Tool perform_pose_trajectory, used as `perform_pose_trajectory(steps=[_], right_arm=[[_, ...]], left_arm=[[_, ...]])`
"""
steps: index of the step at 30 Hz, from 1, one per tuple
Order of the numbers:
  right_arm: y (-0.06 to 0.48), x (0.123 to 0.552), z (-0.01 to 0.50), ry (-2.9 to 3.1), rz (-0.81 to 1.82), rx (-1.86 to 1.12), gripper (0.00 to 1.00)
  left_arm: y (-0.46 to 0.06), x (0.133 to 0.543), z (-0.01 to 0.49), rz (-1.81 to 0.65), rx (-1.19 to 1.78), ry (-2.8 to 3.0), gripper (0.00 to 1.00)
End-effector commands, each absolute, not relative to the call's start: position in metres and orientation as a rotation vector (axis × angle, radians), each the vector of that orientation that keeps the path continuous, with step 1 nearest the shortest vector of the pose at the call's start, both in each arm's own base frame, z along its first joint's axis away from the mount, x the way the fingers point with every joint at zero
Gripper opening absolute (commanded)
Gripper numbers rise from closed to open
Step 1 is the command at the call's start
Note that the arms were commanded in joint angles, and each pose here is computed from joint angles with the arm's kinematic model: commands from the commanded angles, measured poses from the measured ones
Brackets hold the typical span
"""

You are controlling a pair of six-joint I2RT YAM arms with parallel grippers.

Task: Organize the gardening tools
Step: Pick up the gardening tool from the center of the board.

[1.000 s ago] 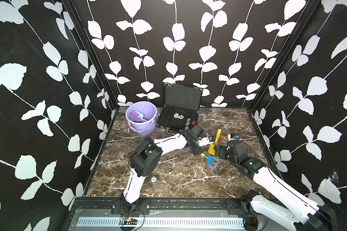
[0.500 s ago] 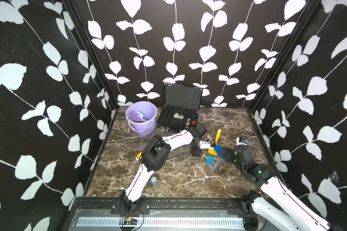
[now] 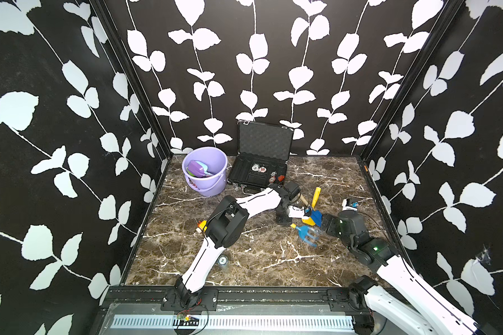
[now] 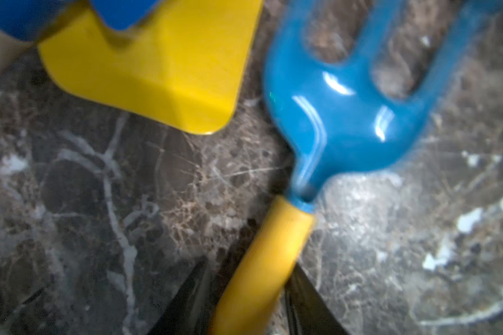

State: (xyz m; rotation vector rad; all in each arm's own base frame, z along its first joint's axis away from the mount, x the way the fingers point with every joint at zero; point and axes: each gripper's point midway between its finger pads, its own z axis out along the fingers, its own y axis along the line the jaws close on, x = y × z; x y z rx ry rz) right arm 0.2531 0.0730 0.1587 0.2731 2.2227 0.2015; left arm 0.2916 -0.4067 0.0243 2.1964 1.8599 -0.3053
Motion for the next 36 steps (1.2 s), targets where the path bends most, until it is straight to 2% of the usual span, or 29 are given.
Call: perform_pose_trajectory(steps=[1,7,13,19,25,36], right_arm=[[0.07,0.259,0.171,2.184,0.198,0.301,0.91],[0.072,0.26,0.174,2.185,0.207,0.295,0.91],[0.072,0.258,0.176,2.183,0.214,0.291,0.91],[0.073,0.257,0.179,2.162,0.238,0.288,0.92],[0.087,0.26,0.182,2.133,0.334,0.251,0.99],[0.123,0.265,0.187,2.095,0.557,0.157,0.99]], left_arm=[[-0.381,0.276,0.021,-0.276,2.271,1.909,0.33],[-0.37,0.276,0.025,-0.219,2.282,1.897,0.1],[-0.367,0.28,0.036,-0.222,2.242,1.879,0.0],[-0.354,0.288,0.053,-0.225,2.153,1.894,0.0],[-0.342,0.29,0.08,-0.282,2.022,1.885,0.0],[-0.321,0.294,0.103,-0.27,1.822,1.91,0.0]])
